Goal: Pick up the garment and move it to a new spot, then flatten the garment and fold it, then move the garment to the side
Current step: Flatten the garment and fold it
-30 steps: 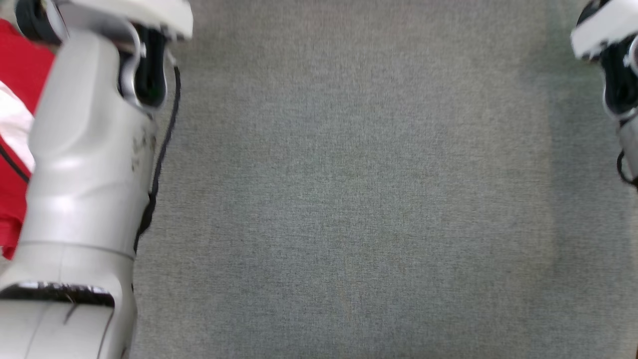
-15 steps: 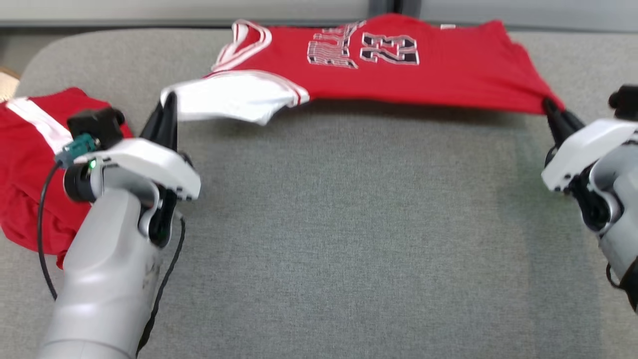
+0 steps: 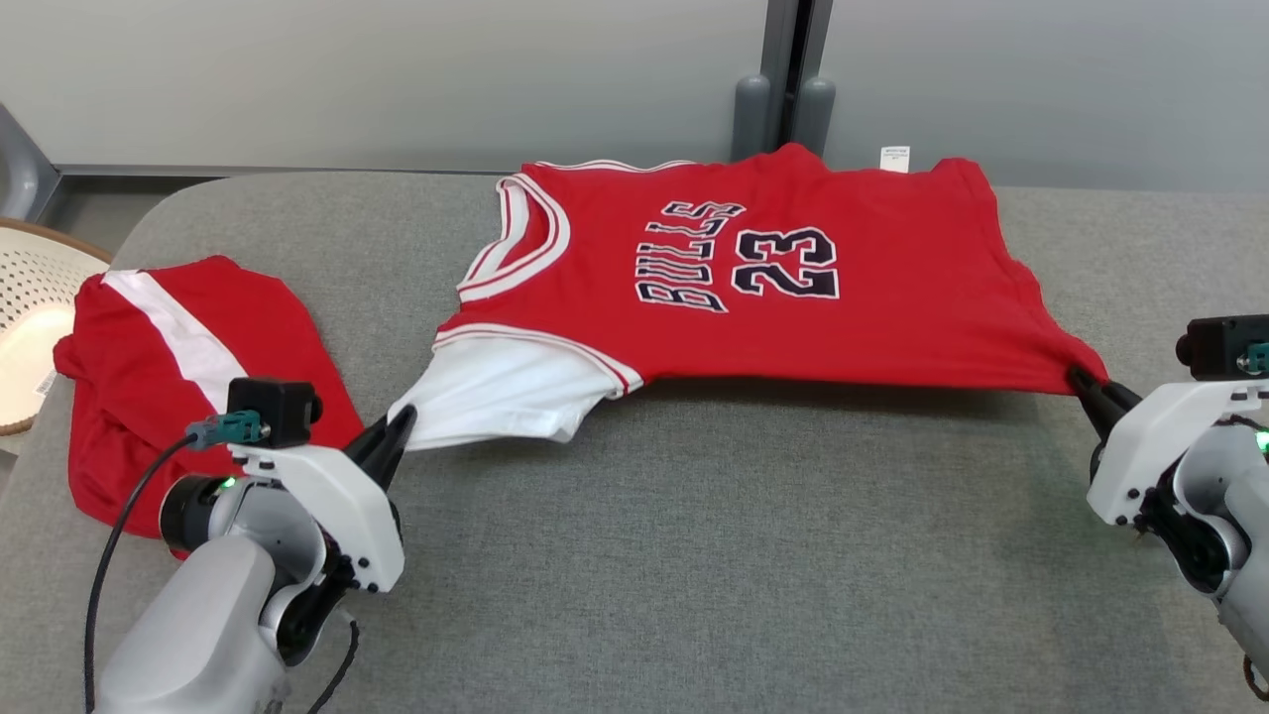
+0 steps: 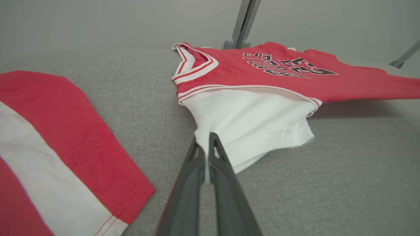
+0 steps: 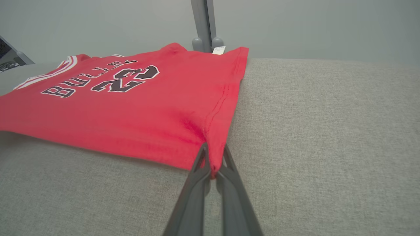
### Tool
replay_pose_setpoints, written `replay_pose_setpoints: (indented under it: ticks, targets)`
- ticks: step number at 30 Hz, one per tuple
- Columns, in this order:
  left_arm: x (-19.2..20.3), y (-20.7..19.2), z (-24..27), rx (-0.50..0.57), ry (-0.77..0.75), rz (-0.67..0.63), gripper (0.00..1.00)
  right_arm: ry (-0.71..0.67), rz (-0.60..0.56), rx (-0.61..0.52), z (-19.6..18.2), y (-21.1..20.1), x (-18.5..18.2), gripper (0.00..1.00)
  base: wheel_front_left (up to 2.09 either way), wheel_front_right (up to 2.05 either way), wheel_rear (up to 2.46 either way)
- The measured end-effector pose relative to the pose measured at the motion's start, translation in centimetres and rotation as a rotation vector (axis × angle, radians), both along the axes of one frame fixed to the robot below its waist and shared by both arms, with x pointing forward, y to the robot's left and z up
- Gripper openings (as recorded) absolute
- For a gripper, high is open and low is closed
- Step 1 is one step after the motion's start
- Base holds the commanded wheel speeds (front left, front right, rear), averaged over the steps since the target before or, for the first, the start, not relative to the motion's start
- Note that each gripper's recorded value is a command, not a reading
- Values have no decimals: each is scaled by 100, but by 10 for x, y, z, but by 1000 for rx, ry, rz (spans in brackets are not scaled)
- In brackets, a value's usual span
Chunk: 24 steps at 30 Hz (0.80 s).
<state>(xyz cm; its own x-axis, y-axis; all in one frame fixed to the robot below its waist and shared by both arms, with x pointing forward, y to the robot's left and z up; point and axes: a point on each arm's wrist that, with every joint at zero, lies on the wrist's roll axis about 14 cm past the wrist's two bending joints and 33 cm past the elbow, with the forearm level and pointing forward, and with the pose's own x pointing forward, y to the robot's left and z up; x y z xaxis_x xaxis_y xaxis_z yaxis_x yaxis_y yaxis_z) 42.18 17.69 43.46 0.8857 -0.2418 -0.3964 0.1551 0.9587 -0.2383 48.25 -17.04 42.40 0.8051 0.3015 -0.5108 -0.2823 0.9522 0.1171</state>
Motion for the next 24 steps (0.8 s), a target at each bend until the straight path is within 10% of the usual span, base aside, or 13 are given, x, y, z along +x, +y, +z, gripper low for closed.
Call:
replay_pose_setpoints:
  ticks: [24]
  targets:
    - [-105,-13,-11,-63,267,-212,0,305,58,38,-27,-17,-100,0,0,0,0]
